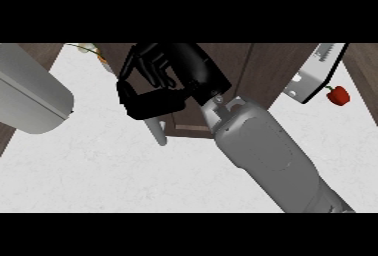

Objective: Pick up the wine, place it into the cabinet and close the cabinet

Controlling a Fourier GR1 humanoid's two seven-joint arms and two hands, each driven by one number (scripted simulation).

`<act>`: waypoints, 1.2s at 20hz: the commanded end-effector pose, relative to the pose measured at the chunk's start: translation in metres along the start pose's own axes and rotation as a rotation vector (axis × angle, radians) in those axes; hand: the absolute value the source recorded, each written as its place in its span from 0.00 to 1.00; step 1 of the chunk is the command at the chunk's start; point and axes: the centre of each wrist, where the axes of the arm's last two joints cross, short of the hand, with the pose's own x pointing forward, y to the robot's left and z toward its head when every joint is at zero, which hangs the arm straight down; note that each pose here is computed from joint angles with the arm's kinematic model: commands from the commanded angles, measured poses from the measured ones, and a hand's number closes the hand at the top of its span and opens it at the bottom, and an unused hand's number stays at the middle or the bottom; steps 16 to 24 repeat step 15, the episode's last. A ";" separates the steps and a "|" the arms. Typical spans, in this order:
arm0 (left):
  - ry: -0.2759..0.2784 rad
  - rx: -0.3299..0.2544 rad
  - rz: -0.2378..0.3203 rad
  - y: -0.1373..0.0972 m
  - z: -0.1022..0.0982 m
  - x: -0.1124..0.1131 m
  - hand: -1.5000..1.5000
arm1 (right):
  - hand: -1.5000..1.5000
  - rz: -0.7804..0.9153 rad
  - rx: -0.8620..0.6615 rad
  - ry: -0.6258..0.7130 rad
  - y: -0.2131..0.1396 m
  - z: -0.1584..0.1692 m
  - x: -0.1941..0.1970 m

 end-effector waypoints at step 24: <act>0.011 0.021 0.011 -0.032 -0.030 -0.036 0.00 | 1.00 0.086 -0.098 0.035 -0.082 -0.013 -0.045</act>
